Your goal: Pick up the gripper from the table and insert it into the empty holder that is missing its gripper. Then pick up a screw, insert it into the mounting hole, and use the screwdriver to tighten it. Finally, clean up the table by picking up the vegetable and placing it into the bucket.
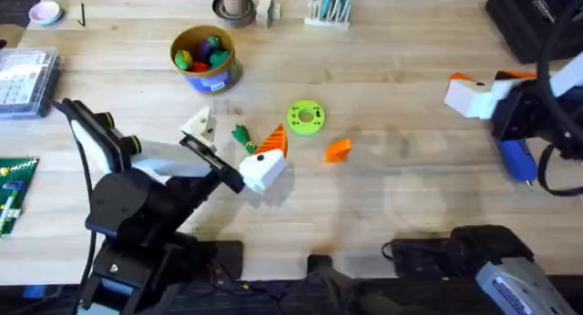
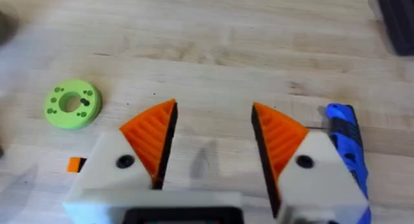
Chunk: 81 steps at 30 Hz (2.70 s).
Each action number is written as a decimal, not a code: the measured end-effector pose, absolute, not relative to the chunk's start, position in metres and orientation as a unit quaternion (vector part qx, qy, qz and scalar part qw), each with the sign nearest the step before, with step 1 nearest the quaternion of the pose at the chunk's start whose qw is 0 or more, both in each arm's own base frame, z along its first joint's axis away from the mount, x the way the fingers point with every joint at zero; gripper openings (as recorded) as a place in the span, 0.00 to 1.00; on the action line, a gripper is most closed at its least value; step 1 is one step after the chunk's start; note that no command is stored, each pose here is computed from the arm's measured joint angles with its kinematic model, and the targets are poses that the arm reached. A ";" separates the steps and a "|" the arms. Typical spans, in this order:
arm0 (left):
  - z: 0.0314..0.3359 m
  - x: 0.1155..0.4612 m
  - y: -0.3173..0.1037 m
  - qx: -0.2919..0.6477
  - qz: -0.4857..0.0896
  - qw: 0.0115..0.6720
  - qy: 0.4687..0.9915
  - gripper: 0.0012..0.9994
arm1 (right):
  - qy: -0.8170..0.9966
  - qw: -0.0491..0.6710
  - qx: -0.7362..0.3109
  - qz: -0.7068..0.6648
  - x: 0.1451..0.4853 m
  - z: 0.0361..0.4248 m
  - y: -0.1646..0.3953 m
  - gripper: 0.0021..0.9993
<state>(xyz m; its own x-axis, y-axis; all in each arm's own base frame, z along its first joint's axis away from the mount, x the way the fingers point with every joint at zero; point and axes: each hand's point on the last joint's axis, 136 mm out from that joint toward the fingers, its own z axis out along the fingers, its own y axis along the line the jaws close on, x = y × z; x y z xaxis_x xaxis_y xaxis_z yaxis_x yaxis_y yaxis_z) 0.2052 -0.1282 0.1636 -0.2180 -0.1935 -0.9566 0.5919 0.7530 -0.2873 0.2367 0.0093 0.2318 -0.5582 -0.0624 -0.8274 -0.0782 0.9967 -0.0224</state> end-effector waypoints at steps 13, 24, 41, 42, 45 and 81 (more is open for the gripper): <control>0.164 0.205 -0.128 0.140 -0.322 0.609 0.711 0.99 | 0.883 0.468 -0.040 0.008 0.237 0.232 0.009 0.74; 0.164 0.205 -0.128 0.140 -0.322 0.609 0.711 0.99 | 0.883 0.468 -0.040 0.008 0.237 0.232 0.009 0.74; 0.164 0.161 -0.167 0.295 -0.391 0.570 0.660 0.99 | 0.883 0.468 -0.040 0.008 0.237 0.232 0.009 0.74; 0.163 0.158 -0.168 0.307 -0.392 0.568 0.655 0.99 | 0.883 0.468 -0.040 0.009 0.237 0.232 0.009 0.74; 0.163 0.151 -0.172 0.335 -0.394 0.567 0.641 0.99 | 0.886 0.461 -0.037 0.011 0.234 0.229 0.010 0.74; 0.163 0.143 -0.176 0.368 -0.396 0.565 0.623 0.99 | 0.806 0.168 -0.559 0.099 0.176 0.166 0.161 0.74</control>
